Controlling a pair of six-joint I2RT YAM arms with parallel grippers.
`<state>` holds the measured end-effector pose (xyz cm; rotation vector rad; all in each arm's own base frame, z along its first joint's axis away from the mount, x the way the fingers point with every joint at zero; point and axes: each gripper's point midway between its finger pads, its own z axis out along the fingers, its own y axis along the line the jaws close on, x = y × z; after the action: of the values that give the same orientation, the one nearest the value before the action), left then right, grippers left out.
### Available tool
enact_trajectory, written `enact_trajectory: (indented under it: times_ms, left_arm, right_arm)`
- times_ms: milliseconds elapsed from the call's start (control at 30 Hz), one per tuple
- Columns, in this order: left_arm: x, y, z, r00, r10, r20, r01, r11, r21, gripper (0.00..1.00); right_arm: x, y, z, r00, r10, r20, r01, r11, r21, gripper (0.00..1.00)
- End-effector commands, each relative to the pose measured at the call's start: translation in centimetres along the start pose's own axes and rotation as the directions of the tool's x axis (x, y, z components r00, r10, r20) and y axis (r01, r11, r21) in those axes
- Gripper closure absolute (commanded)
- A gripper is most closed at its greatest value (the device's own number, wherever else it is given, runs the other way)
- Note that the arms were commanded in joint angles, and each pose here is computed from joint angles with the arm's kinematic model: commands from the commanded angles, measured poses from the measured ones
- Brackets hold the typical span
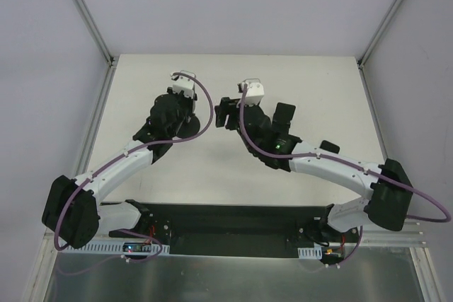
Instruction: Place the phone on the phone stand
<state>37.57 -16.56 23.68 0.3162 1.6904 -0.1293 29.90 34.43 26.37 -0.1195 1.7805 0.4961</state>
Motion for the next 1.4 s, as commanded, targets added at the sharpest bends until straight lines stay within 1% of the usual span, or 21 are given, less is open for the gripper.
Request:
enact_trajectory:
  times_ms: [0,133,333,367,467,500,567,600,633,733,800,833,933,967,1000,1067,1133,1200,1267,1300,1367]
  left_arm:
    - [1.4,1.2,-0.4,0.998,0.04,-0.052,-0.043,0.997,-0.062,1.0]
    - [1.1,2.3,-0.7,0.999,0.018,-0.05,-0.024,0.992,-0.121,1.0]
    - [1.3,4.5,-1.4,0.99,-0.126,-0.062,0.104,0.956,-0.274,1.0]
    - [2.2,5.7,-2.1,0.982,-0.17,-0.086,0.129,0.924,-0.36,1.0]
    - [1.2,8.4,-3.7,0.974,-0.222,-0.055,0.16,0.834,-0.528,1.0]
    - [0.4,10.5,-5.1,0.98,-0.195,-0.042,0.126,0.767,-0.629,1.0]
    - [-0.9,12.7,-7.2,0.987,-0.158,-0.025,0.091,0.687,-0.721,1.0]
    - [-1.5,14.0,-9.0,0.99,-0.142,-0.012,0.078,0.611,-0.788,1.0]
    - [-1.9,14.9,-10.7,0.99,-0.138,0.004,0.083,0.571,-0.817,1.0]
    - [-1.9,16.3,-14.2,0.986,-0.151,0.07,0.137,0.496,-0.857,1.0]
    - [-1.3,17.0,-15.7,0.989,-0.135,0.067,0.122,0.452,-0.884,1.0]
    - [-1.4,17.6,-16.9,0.991,-0.118,0.065,0.108,0.404,-0.908,1.0]
    - [-1.3,18.4,-19.0,0.998,-0.069,-0.012,0.011,0.323,-0.946,1.0]
    - [-1.3,18.8,-20.1,0.998,-0.058,-0.023,-0.007,0.268,-0.964,1.0]
    - [-1.3,19.0,-20.8,0.998,-0.053,-0.029,-0.015,0.244,-0.97,1.0]
    - [-1.0,19.4,-21.8,0.998,-0.057,-0.026,-0.013,0.229,-0.973,1.0]
    - [-0.8,19.8,-22.7,0.998,-0.068,0.017,0.031,0.217,-0.976,1.0]
    - [-0.2,20.4,-23.4,0.996,-0.079,0.05,0.064,0.184,-0.981,1.0]
    - [0.2,21.1,-24.2,0.996,-0.081,0.039,0.051,0.143,-0.988,1.0]
    - [-0.4,21.4,-24.5,0.991,-0.09,0.099,0.11,0.125,-0.986,1.0]
    - [-0.1,22.0,-25.4,0.992,-0.092,0.092,0.1,0.091,-0.991,1.0]
  right_arm:
    - [-4.8,-2.2,-1.0,0.99,0.034,0.133,-0.034,0.999,-0.008,0.3]
    - [-4.7,-4.2,-0.2,0.992,0.04,0.116,-0.039,0.999,-0.011,0.3]
    - [-4.2,-5.6,1.1,0.995,0.058,0.078,-0.055,0.998,-0.038,0.3]
    - [-4.2,-5.7,1.2,0.996,0.058,0.072,-0.055,0.998,-0.044,0.3]
    - [-4.2,-6.3,1.5,0.996,0.059,0.069,-0.056,0.998,-0.043,0.3]
    - [-4.0,-6.4,1.5,0.996,0.06,0.063,-0.057,0.997,-0.042,0.3]
    - [-4.0,-6.5,1.6,0.996,0.073,0.057,-0.07,0.996,-0.051,0.3]
    - [-4.0,-6.5,1.7,0.995,0.079,0.053,-0.076,0.996,-0.055,0.3]
    - [-4.0,-6.5,1.8,0.995,0.084,0.052,-0.081,0.995,-0.058,0.3]
    - [-3.9,-6.3,1.8,0.995,0.095,0.043,-0.092,0.993,-0.072,0.3]
    - [-3.7,-6.2,1.9,0.994,0.099,0.036,-0.096,0.992,-0.08,0.3]
    - [-3.8,-6.1,1.8,0.994,0.101,0.036,-0.098,0.992,-0.084,0.3]
    - [-3.8,-6.1,1.8,0.993,0.109,0.033,-0.106,0.99,-0.092,0.3]
    - [-3.9,-6.2,1.8,0.993,0.111,0.033,-0.108,0.99,-0.09,0.3]
    - [-3.8,-6.2,1.8,0.993,0.114,0.032,-0.111,0.989,-0.093,0.29]
    - [-3.8,-6.1,1.8,0.992,0.122,0.027,-0.119,0.988,-0.102,0.29]
    - [-3.7,-5.9,1.9,0.991,0.129,0.021,-0.126,0.986,-0.113,0.3]
    - [-3.4,-5.8,2.0,0.991,0.133,0.011,-0.131,0.984,-0.117,0.3]
    - [-3.2,-5.7,2.2,0.99,0.139,0.002,-0.137,0.983,-0.125,0.3]
    - [-3.2,-5.7,2.2,0.99,0.14,-0.001,-0.139,0.982,-0.125,0.3]
    - [-2.8,-5.7,2.4,0.99,0.14,-0.01,-0.141,0.982,-0.128,0.29]
